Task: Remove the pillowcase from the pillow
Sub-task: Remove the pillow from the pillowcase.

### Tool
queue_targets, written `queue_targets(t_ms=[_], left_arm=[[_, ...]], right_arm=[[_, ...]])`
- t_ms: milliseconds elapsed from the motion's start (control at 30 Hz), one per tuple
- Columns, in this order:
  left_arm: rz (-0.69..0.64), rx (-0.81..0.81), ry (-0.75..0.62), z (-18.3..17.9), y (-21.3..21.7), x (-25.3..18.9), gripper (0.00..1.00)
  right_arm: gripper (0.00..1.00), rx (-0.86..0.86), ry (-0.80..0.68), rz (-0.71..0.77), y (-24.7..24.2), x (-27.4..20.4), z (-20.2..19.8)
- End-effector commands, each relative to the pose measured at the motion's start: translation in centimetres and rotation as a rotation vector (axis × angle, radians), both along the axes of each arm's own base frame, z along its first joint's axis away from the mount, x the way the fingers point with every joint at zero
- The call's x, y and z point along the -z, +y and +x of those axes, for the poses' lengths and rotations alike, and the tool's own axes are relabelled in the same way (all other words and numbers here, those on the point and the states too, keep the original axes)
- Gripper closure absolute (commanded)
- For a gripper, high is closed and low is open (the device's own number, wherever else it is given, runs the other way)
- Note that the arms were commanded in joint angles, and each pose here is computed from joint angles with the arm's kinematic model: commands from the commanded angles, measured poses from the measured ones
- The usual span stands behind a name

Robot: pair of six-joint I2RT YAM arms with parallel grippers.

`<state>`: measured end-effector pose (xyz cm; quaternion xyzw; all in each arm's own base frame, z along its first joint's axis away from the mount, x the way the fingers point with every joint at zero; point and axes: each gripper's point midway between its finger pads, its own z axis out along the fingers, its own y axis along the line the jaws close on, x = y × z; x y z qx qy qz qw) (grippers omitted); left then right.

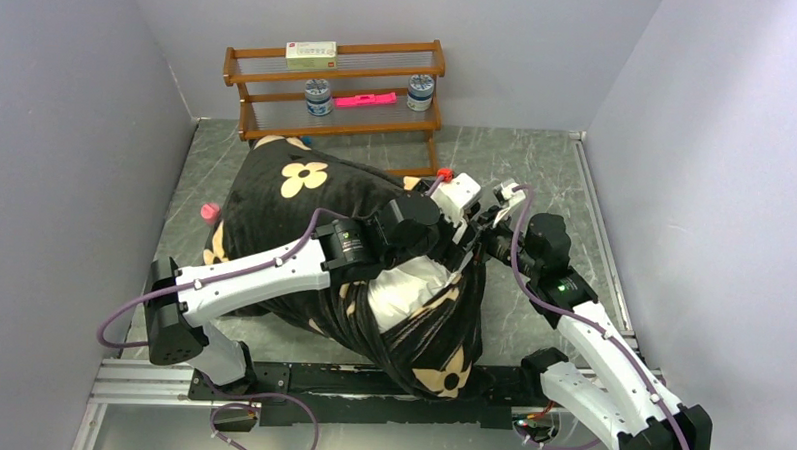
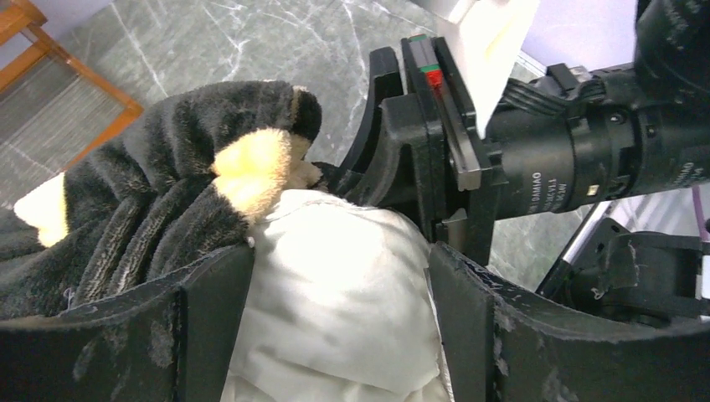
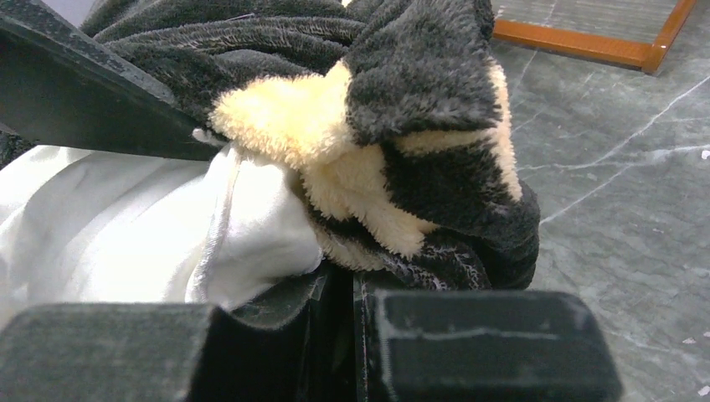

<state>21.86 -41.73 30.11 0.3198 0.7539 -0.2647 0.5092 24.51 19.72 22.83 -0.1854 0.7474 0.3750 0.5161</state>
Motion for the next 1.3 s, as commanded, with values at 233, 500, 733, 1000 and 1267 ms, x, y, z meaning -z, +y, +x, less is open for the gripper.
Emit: queue_targets(t_ms=[233, 500, 733, 1000, 1267], left_arm=[[0.051, -0.069, 0.0, 1.3, 0.6, 2.3, 0.56], [0.013, -0.055, 0.0, 1.4, 1.6, 1.8, 0.95], [-0.082, -0.052, 0.007, 1.5, 4.2, 0.5, 0.95], [-0.187, 0.02, 0.002, 0.3, 6.6, -0.5, 0.95], [-0.284, 0.038, 0.004, -0.4, 9.1, -0.7, 0.95]], right_arm=[[0.85, -0.105, -0.126, 0.054, 1.8, -4.7, -1.4], [0.86, -0.059, -0.125, 0.026, 1.1, -4.3, -0.9], [0.94, 0.262, -0.042, -0.063, -3.5, -1.7, 1.6], [0.98, 0.602, 0.109, -0.173, -8.8, 1.8, 3.4], [1.0, 0.655, 0.236, -0.274, -9.8, 6.1, 4.2]])
